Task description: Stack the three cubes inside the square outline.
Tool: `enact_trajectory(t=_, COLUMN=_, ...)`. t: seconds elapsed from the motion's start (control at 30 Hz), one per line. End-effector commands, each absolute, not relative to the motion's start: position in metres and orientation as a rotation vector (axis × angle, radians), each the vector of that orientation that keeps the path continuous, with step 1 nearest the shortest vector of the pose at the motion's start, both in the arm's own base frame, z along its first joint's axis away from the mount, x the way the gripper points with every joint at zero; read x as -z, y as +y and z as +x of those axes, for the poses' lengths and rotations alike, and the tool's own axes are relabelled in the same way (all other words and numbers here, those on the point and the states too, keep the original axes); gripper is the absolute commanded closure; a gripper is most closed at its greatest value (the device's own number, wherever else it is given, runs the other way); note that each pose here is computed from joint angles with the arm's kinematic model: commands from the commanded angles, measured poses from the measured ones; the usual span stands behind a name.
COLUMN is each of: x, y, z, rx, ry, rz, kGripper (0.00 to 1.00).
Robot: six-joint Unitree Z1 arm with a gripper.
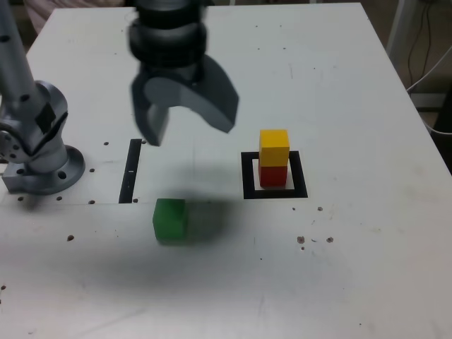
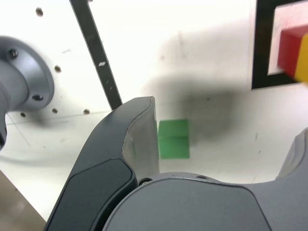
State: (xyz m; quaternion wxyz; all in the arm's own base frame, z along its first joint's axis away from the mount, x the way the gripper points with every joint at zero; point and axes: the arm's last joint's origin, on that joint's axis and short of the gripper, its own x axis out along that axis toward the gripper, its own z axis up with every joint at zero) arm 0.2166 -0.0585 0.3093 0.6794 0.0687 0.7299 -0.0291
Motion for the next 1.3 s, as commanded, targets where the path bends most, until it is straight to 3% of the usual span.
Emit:
enact_trajectory(t=0.0, x=-0.309, y=-0.067, z=0.209, rx=0.064, ry=1.632, rz=0.158, kGripper=0.01)
enact_trajectory(t=0.27, x=-0.306, y=-0.096, z=0.193, rx=0.018, ry=1.612, rz=0.135, kGripper=0.03)
enact_trajectory(t=0.57, x=-0.298, y=-0.108, z=0.199, rx=-0.005, ry=1.589, rz=0.084, kGripper=0.04)
enact_trajectory(t=0.83, x=-0.280, y=-0.120, z=0.207, rx=0.004, ry=1.676, rz=0.067, kGripper=0.05)
enact_trajectory(t=1.13, x=-0.266, y=-0.132, z=0.208, rx=0.017, ry=1.722, rz=0.073, kGripper=0.05)
enact_trajectory(t=1.27, x=-0.251, y=-0.134, z=0.210, rx=0.027, ry=1.753, rz=0.073, kGripper=0.06)
